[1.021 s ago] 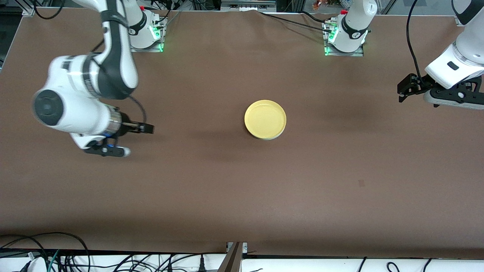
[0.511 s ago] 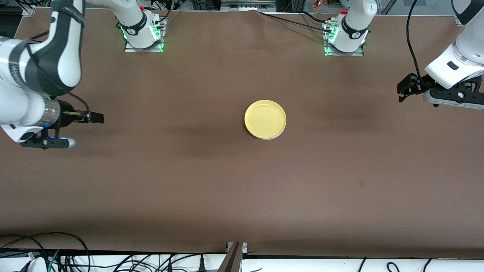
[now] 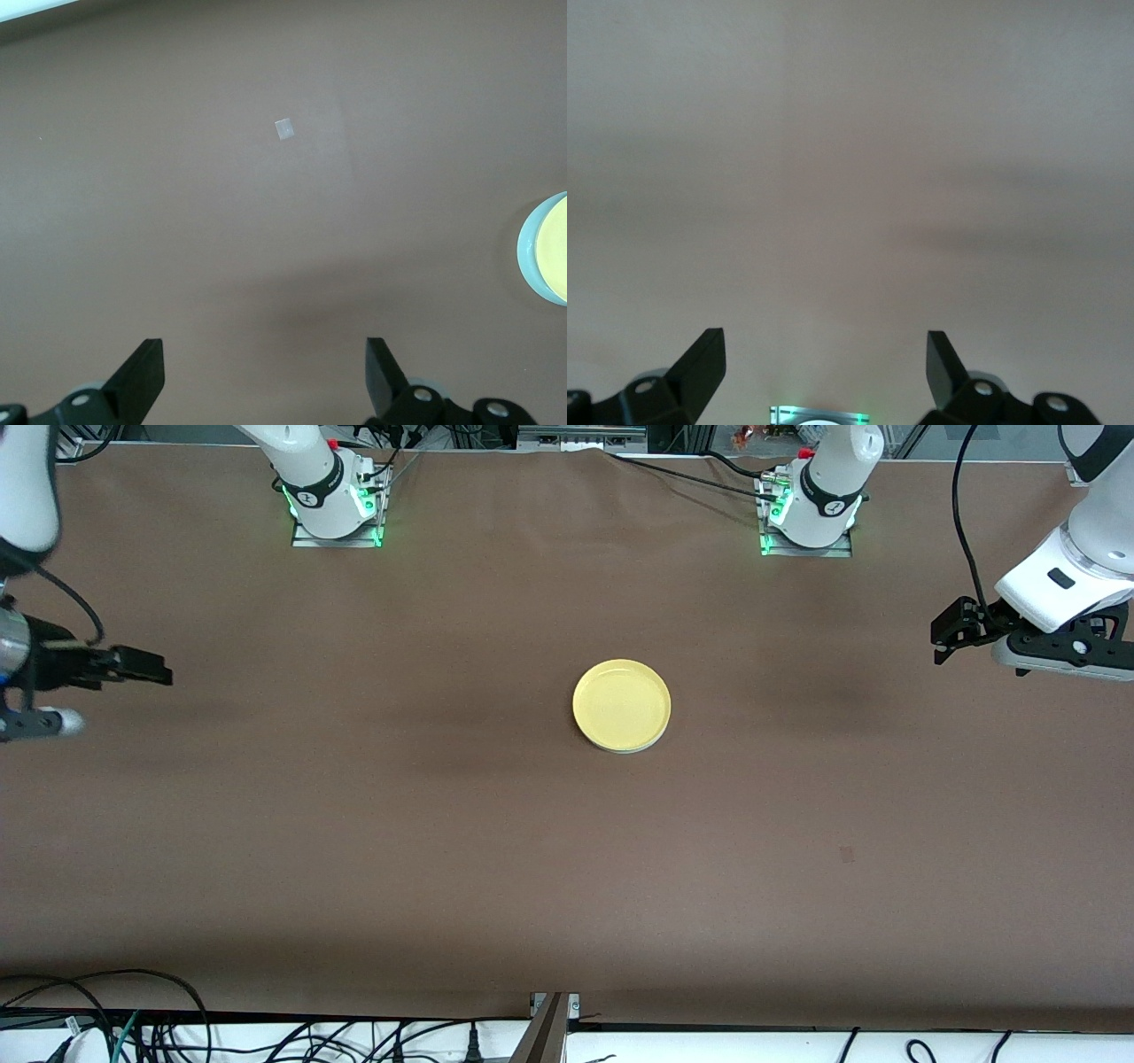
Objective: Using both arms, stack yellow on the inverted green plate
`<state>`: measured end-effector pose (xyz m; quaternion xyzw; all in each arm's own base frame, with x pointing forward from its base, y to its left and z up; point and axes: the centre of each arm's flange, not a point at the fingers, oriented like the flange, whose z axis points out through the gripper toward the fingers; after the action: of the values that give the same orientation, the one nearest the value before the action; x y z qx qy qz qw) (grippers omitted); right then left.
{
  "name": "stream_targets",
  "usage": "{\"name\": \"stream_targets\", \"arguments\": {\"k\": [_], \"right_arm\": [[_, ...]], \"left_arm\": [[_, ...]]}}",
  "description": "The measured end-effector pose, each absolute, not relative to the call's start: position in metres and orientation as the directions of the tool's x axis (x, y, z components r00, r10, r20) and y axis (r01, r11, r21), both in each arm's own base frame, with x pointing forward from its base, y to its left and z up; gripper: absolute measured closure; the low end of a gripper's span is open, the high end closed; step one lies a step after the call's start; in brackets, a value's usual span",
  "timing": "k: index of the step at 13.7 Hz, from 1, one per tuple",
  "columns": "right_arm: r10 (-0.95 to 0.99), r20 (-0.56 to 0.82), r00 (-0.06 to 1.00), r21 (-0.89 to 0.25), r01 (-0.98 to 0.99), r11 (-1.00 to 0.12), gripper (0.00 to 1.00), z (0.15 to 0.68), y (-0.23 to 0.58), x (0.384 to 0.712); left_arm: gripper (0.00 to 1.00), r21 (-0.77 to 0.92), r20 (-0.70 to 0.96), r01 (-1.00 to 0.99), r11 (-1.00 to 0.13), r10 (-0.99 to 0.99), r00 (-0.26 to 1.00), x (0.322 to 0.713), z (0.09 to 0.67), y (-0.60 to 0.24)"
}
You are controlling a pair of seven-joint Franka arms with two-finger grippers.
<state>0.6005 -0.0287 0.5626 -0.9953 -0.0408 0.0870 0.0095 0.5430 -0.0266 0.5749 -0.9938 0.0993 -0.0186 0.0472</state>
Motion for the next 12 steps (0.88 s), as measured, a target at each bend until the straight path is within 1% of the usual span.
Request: {"name": "stream_targets", "arguments": {"k": [3,5,7,9,12], "right_arm": [[0.079,-0.112,0.991,-0.015,0.078,-0.997,0.0,0.606,-0.034,0.573],[0.082,-0.1,0.992,-0.015,0.081,-0.997,0.0,0.619,-0.032,0.556],[0.056,-0.122,0.991,-0.005,0.056,-0.998,0.0,0.622,-0.031,0.541],[-0.002,-0.14,0.99,0.004,-0.002,-1.0,0.0,0.617,-0.031,0.536],[-0.019,-0.153,0.988,0.006,-0.018,-1.0,0.0,0.61,-0.031,0.539]], "left_arm": [[0.0,-0.097,0.028,-0.196,-0.976,-0.199,0.98,0.543,0.575,-0.027],[0.0,-0.097,0.028,-0.196,-0.976,-0.199,0.98,0.543,0.575,-0.027],[0.0,-0.097,0.028,-0.196,-0.976,-0.199,0.98,0.543,0.575,-0.027],[0.0,-0.098,0.029,-0.196,-0.976,-0.199,0.979,0.543,0.575,-0.027],[0.0,-0.099,0.031,-0.196,-0.976,-0.2,0.979,0.543,0.577,-0.027]]}}
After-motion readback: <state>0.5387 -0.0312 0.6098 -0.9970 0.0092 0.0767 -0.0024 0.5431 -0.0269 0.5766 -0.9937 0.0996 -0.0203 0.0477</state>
